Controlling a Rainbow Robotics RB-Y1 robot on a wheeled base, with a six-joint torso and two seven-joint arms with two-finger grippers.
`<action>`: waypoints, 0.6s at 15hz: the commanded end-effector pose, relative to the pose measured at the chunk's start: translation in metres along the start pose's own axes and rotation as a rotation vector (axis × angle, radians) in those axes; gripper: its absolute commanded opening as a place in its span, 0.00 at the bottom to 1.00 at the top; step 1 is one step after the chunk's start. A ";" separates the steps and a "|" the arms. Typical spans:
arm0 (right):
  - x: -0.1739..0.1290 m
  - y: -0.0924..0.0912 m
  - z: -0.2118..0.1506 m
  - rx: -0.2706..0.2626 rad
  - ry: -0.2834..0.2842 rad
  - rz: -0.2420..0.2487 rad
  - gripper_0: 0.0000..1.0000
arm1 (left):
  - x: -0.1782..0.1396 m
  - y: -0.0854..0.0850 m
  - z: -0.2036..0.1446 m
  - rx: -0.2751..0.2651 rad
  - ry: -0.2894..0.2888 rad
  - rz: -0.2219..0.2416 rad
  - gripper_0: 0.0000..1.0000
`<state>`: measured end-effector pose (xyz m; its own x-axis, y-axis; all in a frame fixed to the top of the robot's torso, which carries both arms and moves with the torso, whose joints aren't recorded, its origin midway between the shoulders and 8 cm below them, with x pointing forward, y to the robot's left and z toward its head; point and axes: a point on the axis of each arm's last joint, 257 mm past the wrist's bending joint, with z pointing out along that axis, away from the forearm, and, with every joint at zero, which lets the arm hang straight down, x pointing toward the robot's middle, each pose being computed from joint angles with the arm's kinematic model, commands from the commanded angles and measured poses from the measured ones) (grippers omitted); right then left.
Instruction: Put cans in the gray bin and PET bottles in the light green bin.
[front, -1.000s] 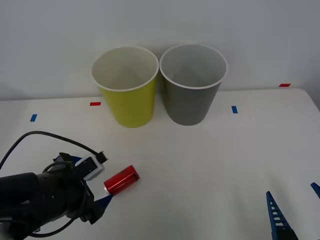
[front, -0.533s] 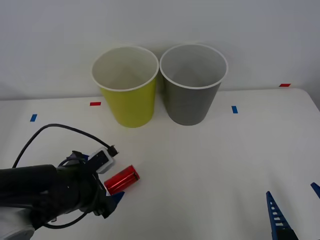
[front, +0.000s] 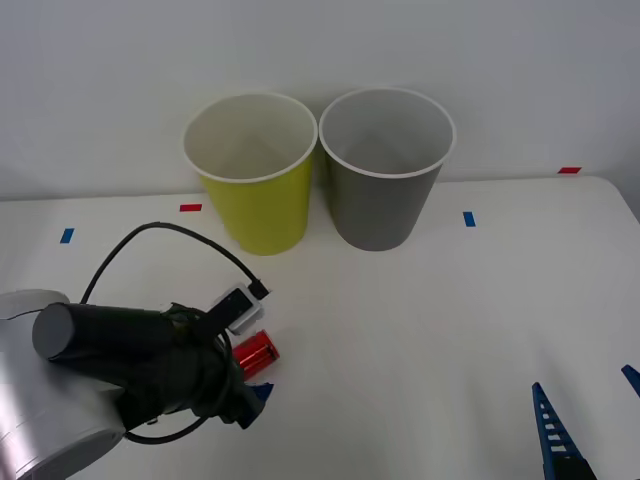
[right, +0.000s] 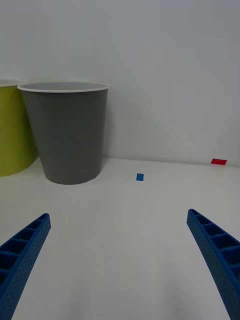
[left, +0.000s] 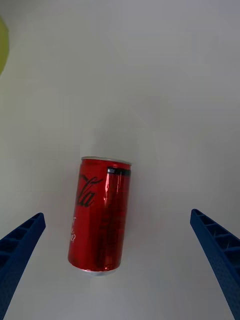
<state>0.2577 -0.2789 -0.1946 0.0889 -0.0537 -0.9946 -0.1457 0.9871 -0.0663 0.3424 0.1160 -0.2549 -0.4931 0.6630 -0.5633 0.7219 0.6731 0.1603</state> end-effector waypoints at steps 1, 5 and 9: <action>0.000 0.000 0.000 0.000 0.000 0.000 0.95 | -0.007 -0.008 0.014 0.012 0.019 0.006 1.00; 0.000 0.000 0.000 0.000 0.000 0.000 0.95 | -0.010 -0.003 0.024 -0.015 0.060 0.024 1.00; 0.000 0.000 0.000 0.000 0.000 0.000 0.95 | -0.005 0.001 0.038 -0.013 0.109 0.011 1.00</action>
<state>0.2577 -0.2789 -0.1946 0.0889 -0.0537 -0.9946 -0.1457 0.9871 -0.0663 0.3640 0.0988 -0.2797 -0.5281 0.6943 -0.4889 0.7200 0.6714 0.1757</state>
